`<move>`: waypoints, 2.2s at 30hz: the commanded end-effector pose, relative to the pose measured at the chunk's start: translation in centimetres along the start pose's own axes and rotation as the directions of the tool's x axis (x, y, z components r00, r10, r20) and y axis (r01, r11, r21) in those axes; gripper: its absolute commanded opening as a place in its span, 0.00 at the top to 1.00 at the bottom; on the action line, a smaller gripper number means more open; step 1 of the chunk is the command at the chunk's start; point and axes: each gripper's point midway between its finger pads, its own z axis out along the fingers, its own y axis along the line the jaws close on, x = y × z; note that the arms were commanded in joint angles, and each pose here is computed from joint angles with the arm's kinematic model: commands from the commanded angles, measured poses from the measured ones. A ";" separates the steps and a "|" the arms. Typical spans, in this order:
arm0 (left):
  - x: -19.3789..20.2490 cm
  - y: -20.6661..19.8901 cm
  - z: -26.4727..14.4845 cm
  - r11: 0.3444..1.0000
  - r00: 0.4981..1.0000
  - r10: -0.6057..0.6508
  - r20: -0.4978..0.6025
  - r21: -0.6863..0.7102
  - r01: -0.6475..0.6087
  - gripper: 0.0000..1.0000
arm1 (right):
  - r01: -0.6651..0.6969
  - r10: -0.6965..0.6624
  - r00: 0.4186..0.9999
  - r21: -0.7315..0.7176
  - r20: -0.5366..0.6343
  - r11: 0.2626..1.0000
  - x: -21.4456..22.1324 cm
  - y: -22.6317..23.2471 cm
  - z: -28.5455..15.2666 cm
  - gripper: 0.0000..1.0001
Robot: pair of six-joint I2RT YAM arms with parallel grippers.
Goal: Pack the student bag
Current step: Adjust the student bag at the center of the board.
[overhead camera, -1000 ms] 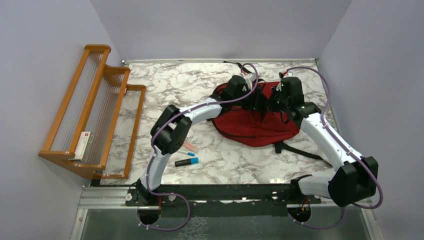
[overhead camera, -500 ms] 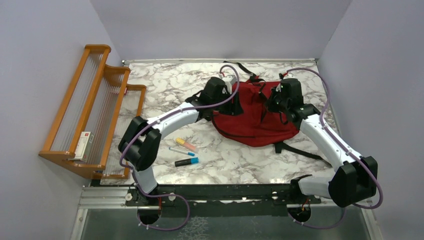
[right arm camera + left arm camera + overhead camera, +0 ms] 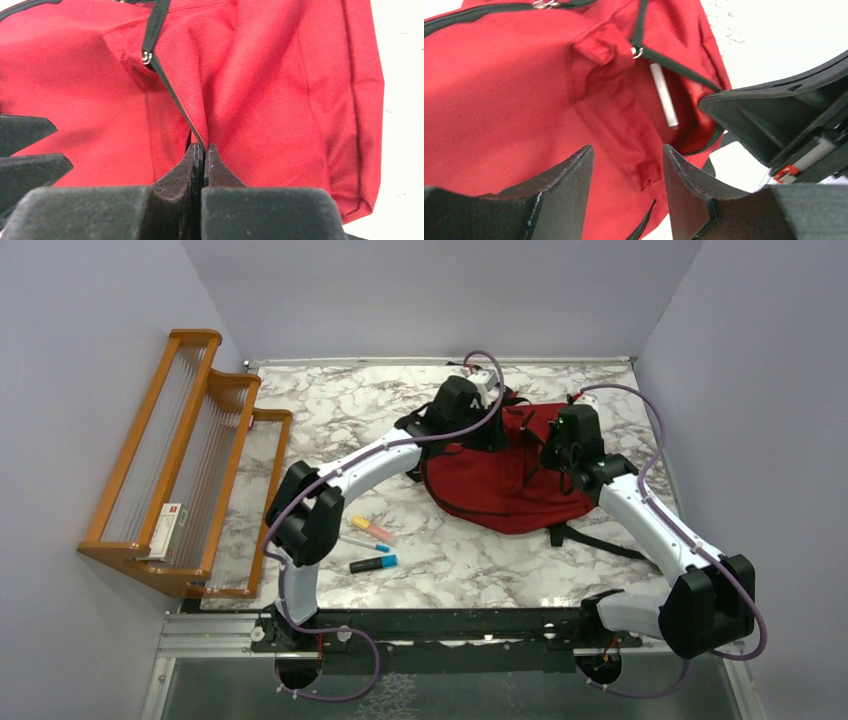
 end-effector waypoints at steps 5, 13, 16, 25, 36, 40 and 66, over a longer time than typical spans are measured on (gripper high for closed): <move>0.8 -2.1 4.9 1.000 1.000 -0.001 -0.026 0.016 0.002 0.46 | -0.024 0.030 0.999 0.147 -0.038 0.989 2.1 -2.8 0.6 0.99; 3.0 -1.8 8.0 0.999 0.999 0.007 -0.051 -0.042 -0.010 0.46 | -0.032 0.034 0.999 0.118 -0.016 0.993 1.3 -2.2 0.4 0.99; 3.8 -1.6 9.3 0.999 0.997 0.003 -0.072 -0.050 -0.007 0.46 | -0.033 0.035 0.999 0.112 -0.008 0.993 1.1 -2.1 0.2 0.99; 6.0 -0.5 11.4 0.993 0.989 0.047 -0.139 -0.101 -0.062 0.47 | -0.040 0.040 0.999 0.099 -0.003 0.994 1.1 -2.0 0.1 0.99; 8.4 1.2 11.4 0.978 0.970 0.103 -0.218 -0.155 -0.139 0.80 | -0.050 0.050 0.999 0.067 0.001 0.996 0.8 -1.2 0.4 0.99; 7.9 0.7 11.2 0.979 0.969 0.116 -0.216 -0.139 -0.148 1.00 | -0.051 0.051 0.999 0.063 0.001 0.997 0.7 -1.1 0.5 0.99; 2.9 2.4 2.0 0.948 0.988 0.131 -0.075 -0.281 -0.147 1.00 | -0.038 0.038 0.999 0.107 0.003 0.993 1.1 -2.0 0.6 0.99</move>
